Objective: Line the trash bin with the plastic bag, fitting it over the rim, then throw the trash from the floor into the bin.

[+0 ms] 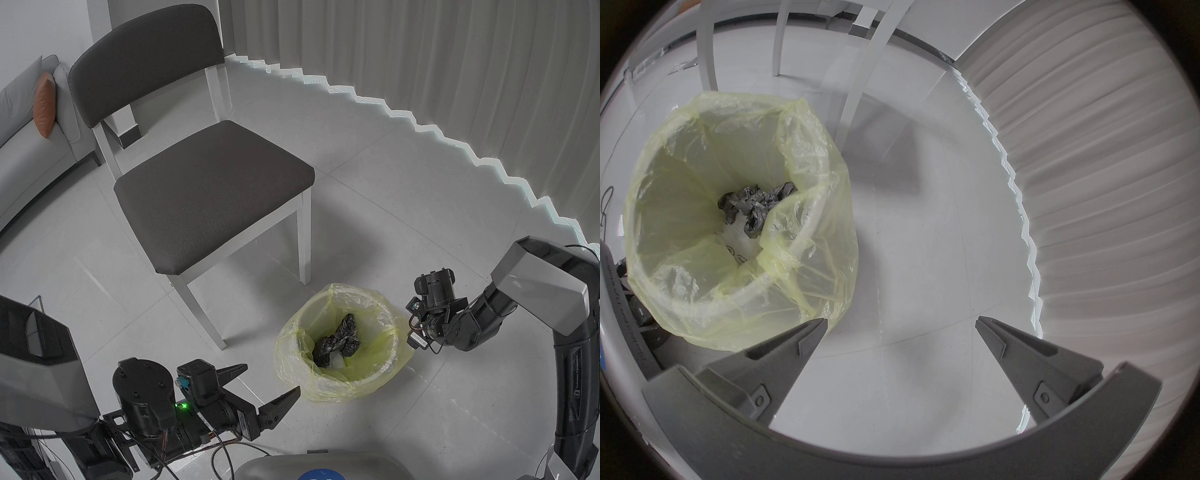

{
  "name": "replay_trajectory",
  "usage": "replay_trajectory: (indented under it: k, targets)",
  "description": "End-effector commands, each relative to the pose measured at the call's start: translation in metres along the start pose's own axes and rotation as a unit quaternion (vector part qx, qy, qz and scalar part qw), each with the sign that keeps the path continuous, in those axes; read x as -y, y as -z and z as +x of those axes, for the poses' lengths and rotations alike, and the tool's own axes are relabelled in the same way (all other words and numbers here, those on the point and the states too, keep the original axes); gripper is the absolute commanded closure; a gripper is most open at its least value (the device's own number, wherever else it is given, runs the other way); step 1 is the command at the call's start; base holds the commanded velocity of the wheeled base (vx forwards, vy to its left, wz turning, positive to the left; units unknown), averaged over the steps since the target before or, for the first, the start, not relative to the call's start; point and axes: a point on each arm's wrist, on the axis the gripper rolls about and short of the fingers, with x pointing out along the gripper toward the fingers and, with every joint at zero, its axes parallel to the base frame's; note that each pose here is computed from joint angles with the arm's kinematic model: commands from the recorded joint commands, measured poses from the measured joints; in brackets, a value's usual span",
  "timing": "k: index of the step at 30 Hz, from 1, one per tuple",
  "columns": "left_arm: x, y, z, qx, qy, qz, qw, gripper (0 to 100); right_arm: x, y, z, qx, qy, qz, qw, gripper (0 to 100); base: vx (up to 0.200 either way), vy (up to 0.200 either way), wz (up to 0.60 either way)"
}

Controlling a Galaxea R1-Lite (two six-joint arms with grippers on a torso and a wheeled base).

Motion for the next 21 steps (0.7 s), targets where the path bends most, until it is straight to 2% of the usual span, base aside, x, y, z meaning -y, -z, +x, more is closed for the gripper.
replay_trajectory:
  k: [1, 6, 15, 16, 19, 20, 21]
  targets:
    - [-0.005, 0.002, 0.005, -0.001, -0.01, -0.004, 0.9999, 0, -0.029, 0.005, 0.028, -0.009, -0.014, -0.014, 0.9998, 0, 0.0, 0.0, 0.0]
    - [-0.008, 0.004, 0.008, -0.005, -0.014, -0.006, 0.9999, 0, -0.039, -0.003, 0.041, -0.005, -0.016, -0.034, 0.9993, 0, 0.0, 0.0, 0.0]
    - [-0.022, 0.009, 0.02, -0.015, -0.041, -0.013, 0.999, 0, -0.037, -0.008, 0.045, -0.004, -0.011, -0.034, 0.9994, 0, 0.0, 0.0, 0.0]
    - [-0.04, 0.009, 0.038, -0.008, -0.067, -0.018, 0.9975, 0, -0.035, 0.001, 0.043, -0.016, -0.013, -0.035, 0.9992, 0, 0.0, 0.0, 0.0]
    - [-0.058, 0.006, 0.056, 0.007, -0.09, -0.016, 0.9958, 0, -0.02, 0.0, 0.033, -0.014, -0.005, -0.027, 0.9995, 0, 0.0, 0.0, 0.0]
    - [-0.071, 0.007, 0.066, 0.004, -0.106, -0.004, 0.9943, 0, -0.013, 0.001, 0.027, -0.014, -0.002, -0.024, 0.9996, 0, 0.0, 0.0, 0.0]
    - [-0.072, 0.007, 0.067, 0.003, -0.109, -0.003, 0.9941, 0, -0.012, 0.001, 0.026, -0.013, -0.002, -0.023, 0.9996, 0, 0.0, 0.0, 0.0]
